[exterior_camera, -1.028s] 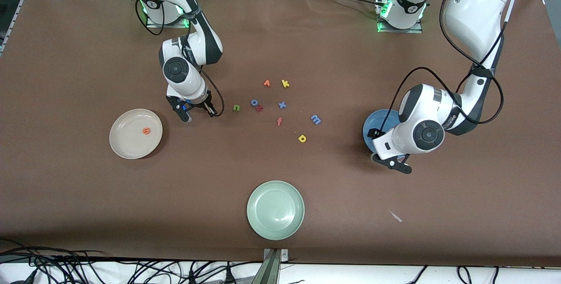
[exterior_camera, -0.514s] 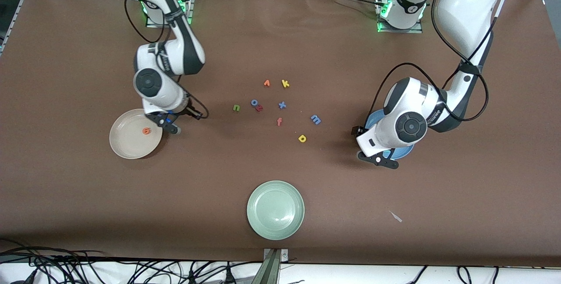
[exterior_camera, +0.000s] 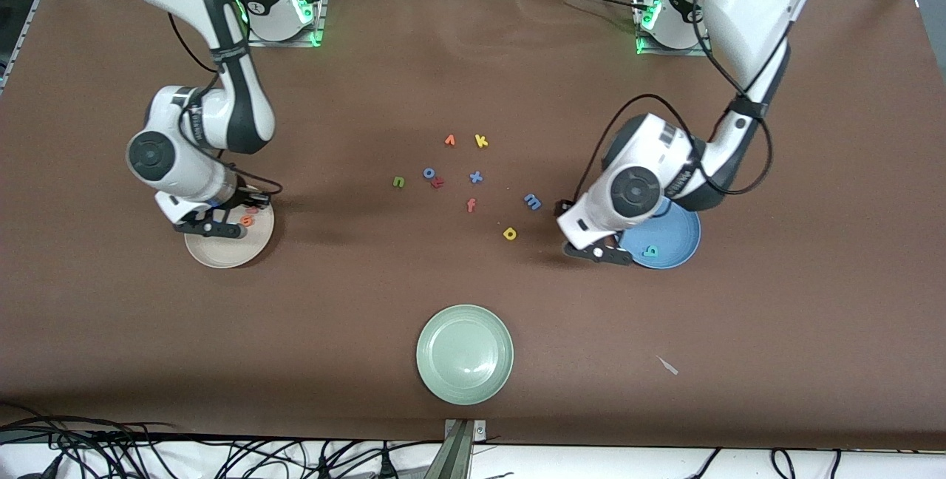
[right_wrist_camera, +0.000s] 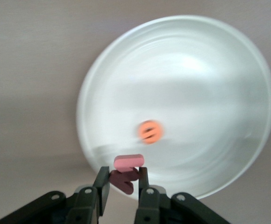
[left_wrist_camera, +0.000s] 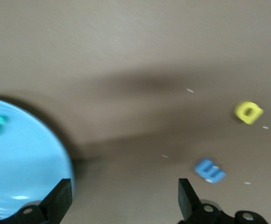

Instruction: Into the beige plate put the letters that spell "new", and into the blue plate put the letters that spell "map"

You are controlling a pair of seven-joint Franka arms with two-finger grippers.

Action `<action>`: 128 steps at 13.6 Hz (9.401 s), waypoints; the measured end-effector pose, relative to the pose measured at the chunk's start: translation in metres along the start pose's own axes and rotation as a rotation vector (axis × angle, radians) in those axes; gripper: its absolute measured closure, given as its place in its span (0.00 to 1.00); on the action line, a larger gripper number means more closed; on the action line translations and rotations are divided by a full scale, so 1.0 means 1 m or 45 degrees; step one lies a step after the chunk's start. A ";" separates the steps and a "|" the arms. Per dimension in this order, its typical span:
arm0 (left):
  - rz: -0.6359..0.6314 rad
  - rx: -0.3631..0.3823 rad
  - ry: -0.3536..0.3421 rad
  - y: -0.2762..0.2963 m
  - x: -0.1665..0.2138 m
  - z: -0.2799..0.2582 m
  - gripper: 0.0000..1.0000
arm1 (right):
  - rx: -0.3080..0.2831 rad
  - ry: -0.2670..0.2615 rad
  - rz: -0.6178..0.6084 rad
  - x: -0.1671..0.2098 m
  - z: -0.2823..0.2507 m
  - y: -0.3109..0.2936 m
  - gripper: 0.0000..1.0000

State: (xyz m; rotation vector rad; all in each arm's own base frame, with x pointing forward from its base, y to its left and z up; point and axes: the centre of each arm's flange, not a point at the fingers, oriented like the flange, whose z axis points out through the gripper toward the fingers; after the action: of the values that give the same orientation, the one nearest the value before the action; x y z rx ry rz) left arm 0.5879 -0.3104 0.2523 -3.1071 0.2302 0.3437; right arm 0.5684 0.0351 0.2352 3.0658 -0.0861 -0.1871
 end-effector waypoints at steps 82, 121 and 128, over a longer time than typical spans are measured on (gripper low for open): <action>-0.458 -0.143 0.096 0.015 0.043 -0.008 0.00 | -0.075 -0.035 -0.061 0.053 -0.004 -0.021 0.37; -0.729 -0.150 0.200 0.108 0.028 0.072 0.73 | 0.059 0.017 -0.188 -0.052 -0.331 0.029 0.00; -0.614 -0.053 0.148 0.028 0.044 -0.007 0.73 | 0.056 0.014 -0.202 -0.051 -0.330 0.022 0.00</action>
State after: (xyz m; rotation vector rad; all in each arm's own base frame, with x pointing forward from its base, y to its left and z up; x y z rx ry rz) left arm 0.6273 -0.3447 0.2500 -3.0836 -0.5238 0.1562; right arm 0.5574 0.0377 0.5693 3.1171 0.1564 -0.1796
